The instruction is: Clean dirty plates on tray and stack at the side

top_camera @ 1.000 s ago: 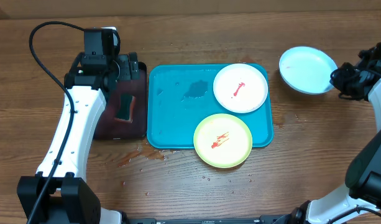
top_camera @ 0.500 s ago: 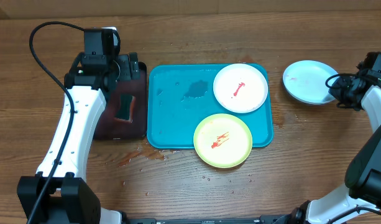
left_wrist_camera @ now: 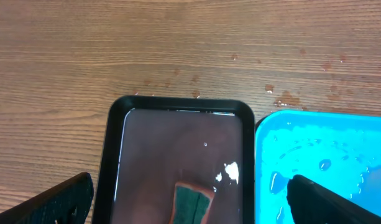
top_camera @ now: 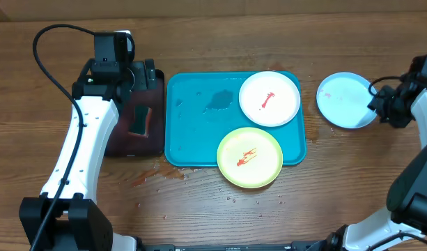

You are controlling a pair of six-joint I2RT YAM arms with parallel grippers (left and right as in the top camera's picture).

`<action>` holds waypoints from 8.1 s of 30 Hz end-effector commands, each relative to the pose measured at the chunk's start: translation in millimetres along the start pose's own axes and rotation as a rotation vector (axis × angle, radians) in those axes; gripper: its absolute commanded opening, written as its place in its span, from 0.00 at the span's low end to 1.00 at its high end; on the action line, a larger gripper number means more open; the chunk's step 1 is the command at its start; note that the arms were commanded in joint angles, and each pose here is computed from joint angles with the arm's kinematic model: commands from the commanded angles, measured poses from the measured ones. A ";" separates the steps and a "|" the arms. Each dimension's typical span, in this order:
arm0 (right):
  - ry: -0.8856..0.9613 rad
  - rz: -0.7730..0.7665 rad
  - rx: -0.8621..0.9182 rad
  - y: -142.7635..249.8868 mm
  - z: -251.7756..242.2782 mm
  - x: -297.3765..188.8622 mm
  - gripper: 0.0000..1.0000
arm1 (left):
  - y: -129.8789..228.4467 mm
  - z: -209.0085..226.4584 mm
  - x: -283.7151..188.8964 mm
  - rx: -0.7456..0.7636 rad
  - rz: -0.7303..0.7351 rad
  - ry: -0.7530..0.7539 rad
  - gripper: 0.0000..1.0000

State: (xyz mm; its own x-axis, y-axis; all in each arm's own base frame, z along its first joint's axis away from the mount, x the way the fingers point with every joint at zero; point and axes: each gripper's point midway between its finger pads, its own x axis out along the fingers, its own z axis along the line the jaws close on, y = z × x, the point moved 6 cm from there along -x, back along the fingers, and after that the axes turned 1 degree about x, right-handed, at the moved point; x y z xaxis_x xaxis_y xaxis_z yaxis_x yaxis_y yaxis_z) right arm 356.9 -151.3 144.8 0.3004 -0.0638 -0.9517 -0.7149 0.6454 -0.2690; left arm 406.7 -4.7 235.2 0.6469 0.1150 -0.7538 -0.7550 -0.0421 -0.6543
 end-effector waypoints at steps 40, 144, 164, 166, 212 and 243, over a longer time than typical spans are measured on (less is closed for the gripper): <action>-0.156 0.458 -0.593 236.4 143.0 11.8 0.79 | -9.6 -0.4 -12.4 0.002 -0.034 0.015 1.00; -0.477 0.024 -0.761 110.9 264.2 -95.0 1.00 | 58.0 1.3 38.2 0.068 0.308 -0.041 1.00; -0.452 0.004 -0.700 85.7 246.3 -90.5 1.00 | 111.1 9.5 69.1 0.125 0.575 -0.110 0.96; -0.453 0.004 -0.700 85.6 246.3 -90.5 1.00 | 106.7 11.2 73.3 0.108 0.546 -0.103 0.93; -0.444 0.021 -0.699 88.0 243.9 -89.8 1.00 | 121.1 -1.3 129.4 0.095 0.542 0.073 0.05; -0.420 0.064 -0.696 93.7 237.6 -88.5 1.00 | 43.1 -0.5 86.1 0.013 0.403 0.045 0.04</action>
State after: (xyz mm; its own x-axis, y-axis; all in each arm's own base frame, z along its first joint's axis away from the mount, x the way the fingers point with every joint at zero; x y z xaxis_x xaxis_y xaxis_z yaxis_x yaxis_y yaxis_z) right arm 412.4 96.9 219.7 0.3093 0.3313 -0.8914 -0.9458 0.0101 -0.3245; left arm 435.5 5.8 156.1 0.3480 0.0732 -0.9346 -0.9345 -0.0522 -0.3520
